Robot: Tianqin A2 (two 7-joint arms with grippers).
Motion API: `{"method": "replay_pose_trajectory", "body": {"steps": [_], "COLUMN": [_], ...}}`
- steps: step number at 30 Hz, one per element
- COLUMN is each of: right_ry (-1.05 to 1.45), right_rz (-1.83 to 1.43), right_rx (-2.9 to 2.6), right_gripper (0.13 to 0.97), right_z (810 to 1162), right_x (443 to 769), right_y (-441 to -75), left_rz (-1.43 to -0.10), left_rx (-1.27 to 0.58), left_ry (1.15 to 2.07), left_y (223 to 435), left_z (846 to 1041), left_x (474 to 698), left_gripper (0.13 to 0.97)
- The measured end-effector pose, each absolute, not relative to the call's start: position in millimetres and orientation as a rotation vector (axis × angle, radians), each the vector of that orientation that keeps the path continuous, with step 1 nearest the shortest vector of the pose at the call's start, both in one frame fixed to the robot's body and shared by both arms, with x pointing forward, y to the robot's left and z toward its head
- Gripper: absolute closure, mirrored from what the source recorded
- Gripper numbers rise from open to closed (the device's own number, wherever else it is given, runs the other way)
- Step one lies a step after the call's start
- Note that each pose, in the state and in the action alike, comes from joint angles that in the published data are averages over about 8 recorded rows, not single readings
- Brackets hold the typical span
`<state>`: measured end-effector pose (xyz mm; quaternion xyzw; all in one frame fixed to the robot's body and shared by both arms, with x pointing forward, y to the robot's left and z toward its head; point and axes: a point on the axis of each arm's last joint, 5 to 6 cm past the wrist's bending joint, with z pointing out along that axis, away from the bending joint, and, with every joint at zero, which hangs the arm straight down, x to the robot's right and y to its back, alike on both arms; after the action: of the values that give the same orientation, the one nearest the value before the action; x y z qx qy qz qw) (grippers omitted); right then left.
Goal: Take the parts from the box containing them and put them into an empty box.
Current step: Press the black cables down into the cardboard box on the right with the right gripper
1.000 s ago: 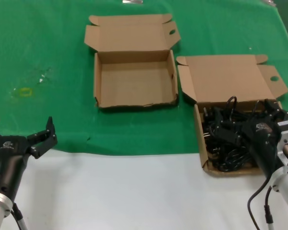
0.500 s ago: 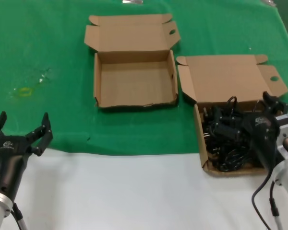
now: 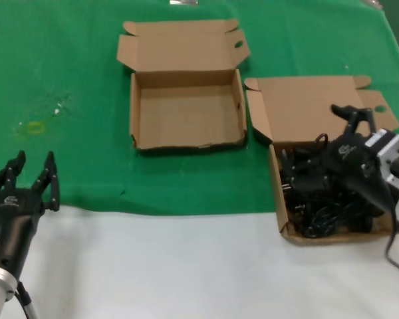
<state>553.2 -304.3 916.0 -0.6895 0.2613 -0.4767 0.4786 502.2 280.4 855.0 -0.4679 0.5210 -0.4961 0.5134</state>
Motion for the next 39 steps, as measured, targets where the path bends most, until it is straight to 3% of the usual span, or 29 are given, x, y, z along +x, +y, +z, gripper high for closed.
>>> {"method": "replay_pose_trajectory", "body": {"steps": [5, 13, 22, 30, 39], "right_ry": [0.466, 0.186, -0.148, -0.359, -0.404], "right_rz": [-1.107, -1.002, -0.858, -0.75, -0.708], "right_rx": [-1.872, -2.157, -2.424, -2.572, -2.641], "right_gripper": [0.13, 0.13, 0.13, 0.13, 0.13], "right_z": [940.1, 978.5, 1009.8, 1025.4, 1033.7], "right_x": [568.9, 598.8, 632.5, 659.5, 690.9], "right_y": [-322.5, -343.1, -355.7, -362.9, -370.6], "left_rz": [-1.193, -1.193, -1.193, -1.193, -1.193], "left_rx": [-1.125, -1.125, -1.125, -1.125, -1.125], "left_ry": [1.253, 1.253, 1.253, 1.253, 1.253], "left_y": [280.4, 280.4, 280.4, 280.4, 280.4], "left_z": [855.0, 855.0, 855.0, 855.0, 855.0], "left_x": [502.2, 502.2, 502.2, 502.2, 502.2], "left_gripper": [0.702, 0.856, 0.939, 0.953, 0.953]}}
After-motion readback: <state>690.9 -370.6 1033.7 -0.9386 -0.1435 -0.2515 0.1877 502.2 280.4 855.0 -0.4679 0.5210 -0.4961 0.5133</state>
